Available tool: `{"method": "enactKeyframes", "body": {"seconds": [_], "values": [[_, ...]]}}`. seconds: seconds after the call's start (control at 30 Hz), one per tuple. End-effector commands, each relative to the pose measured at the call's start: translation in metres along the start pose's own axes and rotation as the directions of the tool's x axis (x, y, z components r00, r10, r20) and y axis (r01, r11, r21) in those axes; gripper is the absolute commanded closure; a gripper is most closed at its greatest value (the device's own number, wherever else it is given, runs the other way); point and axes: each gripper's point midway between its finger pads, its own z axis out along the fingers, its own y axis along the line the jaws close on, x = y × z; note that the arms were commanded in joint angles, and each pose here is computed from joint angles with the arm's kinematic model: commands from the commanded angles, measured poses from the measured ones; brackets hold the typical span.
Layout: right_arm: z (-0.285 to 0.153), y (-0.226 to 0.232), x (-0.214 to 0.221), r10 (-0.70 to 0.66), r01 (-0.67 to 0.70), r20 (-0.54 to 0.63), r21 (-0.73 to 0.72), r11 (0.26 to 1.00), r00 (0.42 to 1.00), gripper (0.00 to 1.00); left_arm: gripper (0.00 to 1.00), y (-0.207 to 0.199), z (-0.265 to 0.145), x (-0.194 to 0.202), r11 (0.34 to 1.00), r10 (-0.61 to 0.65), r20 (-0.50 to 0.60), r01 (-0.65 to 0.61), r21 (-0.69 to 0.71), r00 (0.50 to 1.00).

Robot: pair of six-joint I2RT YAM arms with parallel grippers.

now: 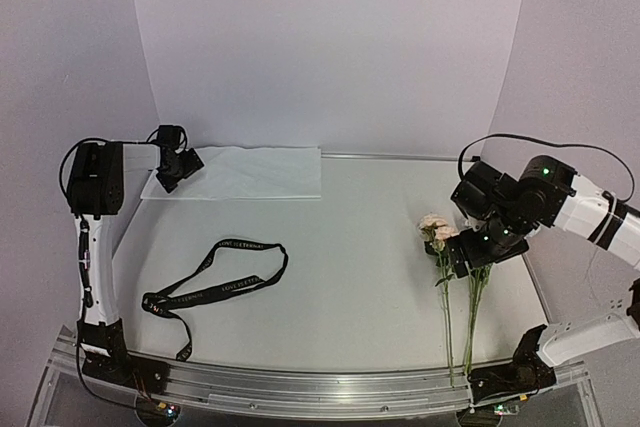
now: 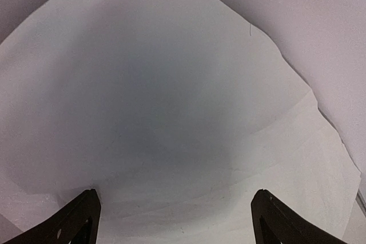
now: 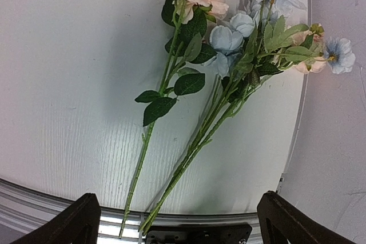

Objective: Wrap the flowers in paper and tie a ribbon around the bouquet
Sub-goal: Move the folded wrapping paper to the center of the board.

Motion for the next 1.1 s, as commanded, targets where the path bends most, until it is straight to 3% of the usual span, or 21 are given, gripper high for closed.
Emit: {"method": "enactKeyframes", "body": {"seconds": [0.0,0.23,0.4,0.7,0.9,1.07], "values": [[-0.002,-0.003,0.0,0.018,-0.018,0.016,-0.002,1.0,1.0,0.02,0.05,-0.013,0.003,0.0,0.998,-0.026,-0.023,0.027,0.049,0.999],[0.002,-0.003,0.004,0.027,-0.027,0.002,0.002,1.0,1.0,0.02,0.05,-0.003,-0.005,0.036,0.996,-0.067,-0.097,0.072,0.044,0.993],[0.007,-0.008,0.009,0.03,-0.03,-0.005,0.028,0.999,1.0,0.02,0.05,-0.014,-0.036,0.08,0.998,-0.045,-0.142,0.051,0.042,0.989],[0.017,-0.015,0.022,0.033,-0.031,-0.024,0.066,0.997,0.999,0.02,0.05,-0.026,-0.116,0.208,0.999,-0.019,-0.253,0.029,0.036,0.967],[0.024,-0.014,0.028,0.04,-0.036,-0.052,0.078,0.996,0.998,0.02,0.05,-0.064,-0.169,0.284,0.984,0.123,-0.328,-0.071,0.166,0.937],[0.024,-0.008,0.025,0.04,-0.036,-0.069,0.061,0.998,0.997,0.02,0.01,-0.112,-0.212,0.294,0.934,0.273,-0.284,-0.182,0.307,0.919]]}}
